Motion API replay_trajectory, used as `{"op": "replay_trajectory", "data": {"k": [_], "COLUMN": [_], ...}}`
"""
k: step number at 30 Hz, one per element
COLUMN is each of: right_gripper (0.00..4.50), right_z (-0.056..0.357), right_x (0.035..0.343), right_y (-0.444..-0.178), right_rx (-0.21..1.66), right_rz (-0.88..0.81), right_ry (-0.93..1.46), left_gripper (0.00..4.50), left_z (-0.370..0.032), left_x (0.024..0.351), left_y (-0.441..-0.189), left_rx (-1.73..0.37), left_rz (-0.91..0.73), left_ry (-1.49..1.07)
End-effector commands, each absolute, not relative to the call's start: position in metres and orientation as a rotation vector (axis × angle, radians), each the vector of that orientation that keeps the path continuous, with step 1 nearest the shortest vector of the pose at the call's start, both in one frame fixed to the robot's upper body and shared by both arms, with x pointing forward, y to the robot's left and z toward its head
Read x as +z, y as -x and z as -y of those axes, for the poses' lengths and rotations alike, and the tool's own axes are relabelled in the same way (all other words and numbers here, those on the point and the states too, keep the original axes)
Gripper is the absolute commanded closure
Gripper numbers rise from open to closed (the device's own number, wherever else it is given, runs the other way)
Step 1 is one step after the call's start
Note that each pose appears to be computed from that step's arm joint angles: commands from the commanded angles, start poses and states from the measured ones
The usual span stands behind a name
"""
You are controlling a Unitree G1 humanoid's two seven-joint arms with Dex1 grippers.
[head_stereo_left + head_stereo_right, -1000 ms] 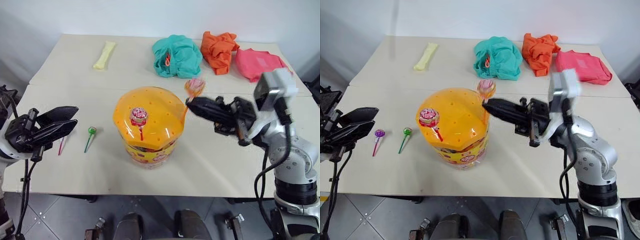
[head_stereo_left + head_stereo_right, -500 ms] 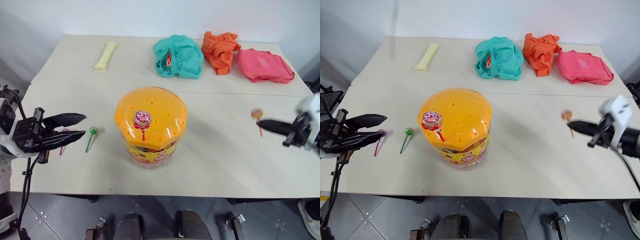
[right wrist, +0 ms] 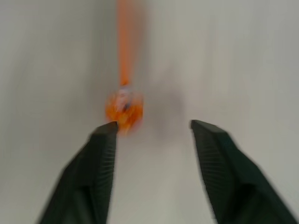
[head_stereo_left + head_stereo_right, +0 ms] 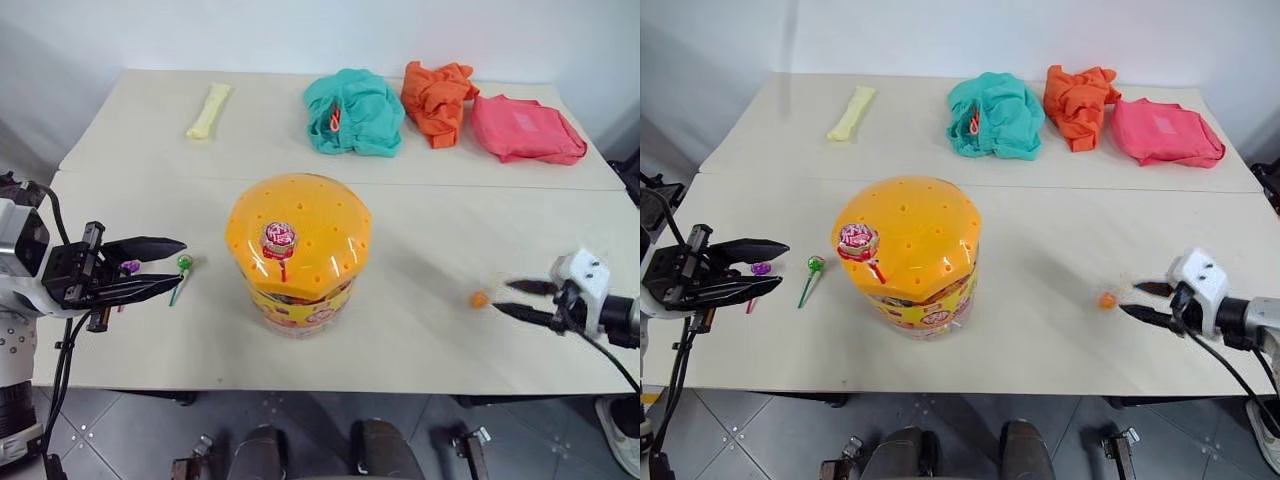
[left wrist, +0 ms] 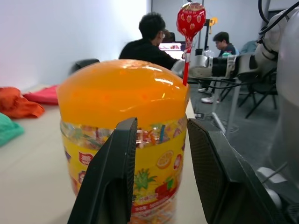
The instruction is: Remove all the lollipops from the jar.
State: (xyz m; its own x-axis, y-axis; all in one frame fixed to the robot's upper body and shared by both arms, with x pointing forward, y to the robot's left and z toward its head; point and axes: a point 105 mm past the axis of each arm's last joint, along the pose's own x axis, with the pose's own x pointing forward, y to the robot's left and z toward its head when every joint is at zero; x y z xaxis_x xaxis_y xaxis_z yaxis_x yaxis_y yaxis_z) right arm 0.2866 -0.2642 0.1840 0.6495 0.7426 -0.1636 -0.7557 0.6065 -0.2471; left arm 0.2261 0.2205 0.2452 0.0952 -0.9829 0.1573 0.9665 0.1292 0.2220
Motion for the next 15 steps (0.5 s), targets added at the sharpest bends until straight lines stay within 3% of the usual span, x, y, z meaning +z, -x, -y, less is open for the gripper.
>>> {"op": "replay_trajectory", "data": {"k": [1, 7, 15], "right_gripper": [1.86, 1.86, 1.86], "right_z": [0.224, 0.125, 0.059], "right_x": [0.243, 0.276, 0.287], "right_y": [-0.267, -0.235, -0.227], "right_rx": [1.070, 1.462, 1.705], "right_rz": [0.201, 0.346, 0.348], "right_ry": [0.308, 0.319, 0.348], "left_gripper": [2.67, 2.67, 2.67], "left_z": [-0.222, -0.219, -0.218], "left_x": [0.246, 0.244, 0.239], "left_y": [-0.221, -0.224, -0.224], "left_rx": [-1.454, -1.442, -1.443], "left_rz": [0.278, 0.295, 0.289], "left_ry": [-0.050, -0.022, -0.022]}}
